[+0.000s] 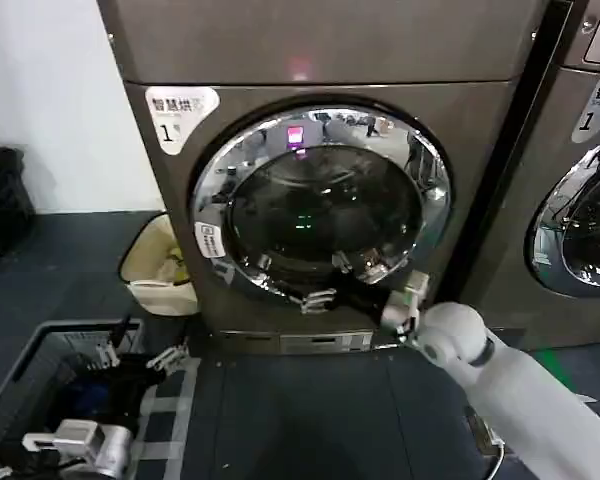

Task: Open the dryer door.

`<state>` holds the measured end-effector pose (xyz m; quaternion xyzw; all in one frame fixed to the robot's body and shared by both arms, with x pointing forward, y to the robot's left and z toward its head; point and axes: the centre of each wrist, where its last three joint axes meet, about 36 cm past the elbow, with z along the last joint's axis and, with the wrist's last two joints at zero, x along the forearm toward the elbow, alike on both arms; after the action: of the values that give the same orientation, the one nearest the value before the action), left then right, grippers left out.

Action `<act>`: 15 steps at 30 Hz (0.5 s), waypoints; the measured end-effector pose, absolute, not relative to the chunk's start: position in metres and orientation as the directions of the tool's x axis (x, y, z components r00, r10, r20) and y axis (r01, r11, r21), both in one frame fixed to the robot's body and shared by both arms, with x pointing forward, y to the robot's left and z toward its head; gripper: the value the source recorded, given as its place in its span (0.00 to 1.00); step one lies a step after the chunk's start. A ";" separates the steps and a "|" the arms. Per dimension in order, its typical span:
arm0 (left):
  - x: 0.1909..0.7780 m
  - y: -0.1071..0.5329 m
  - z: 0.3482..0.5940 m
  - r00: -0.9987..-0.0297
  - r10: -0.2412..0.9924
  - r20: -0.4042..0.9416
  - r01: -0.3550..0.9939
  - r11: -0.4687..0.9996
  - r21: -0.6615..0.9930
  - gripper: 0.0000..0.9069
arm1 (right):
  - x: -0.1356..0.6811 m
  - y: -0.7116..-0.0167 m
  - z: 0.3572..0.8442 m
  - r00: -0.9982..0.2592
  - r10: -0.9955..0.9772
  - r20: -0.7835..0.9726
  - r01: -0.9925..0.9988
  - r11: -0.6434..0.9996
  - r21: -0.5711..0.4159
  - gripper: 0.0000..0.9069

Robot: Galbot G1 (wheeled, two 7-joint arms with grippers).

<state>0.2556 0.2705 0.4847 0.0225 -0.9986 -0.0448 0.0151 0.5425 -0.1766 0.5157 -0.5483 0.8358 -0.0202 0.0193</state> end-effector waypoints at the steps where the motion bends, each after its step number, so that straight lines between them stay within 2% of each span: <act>1: 0.256 0.270 0.485 -0.999 -0.046 0.028 -0.043 0.995 0.090 1.00 | 0.545 -0.173 0.515 -0.393 -0.920 -0.007 -0.918 0.393 -0.055 1.00; 15: 0.255 0.270 0.486 -0.999 -0.045 0.026 -0.042 0.995 0.087 1.00 | 0.567 -0.135 0.517 -0.342 -0.940 0.016 -0.939 0.341 -0.049 1.00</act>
<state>0.2550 0.2700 0.4864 0.0218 -0.9987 -0.0435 0.0139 0.5673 -0.1348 0.5166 -0.5737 0.8187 -0.0247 0.0077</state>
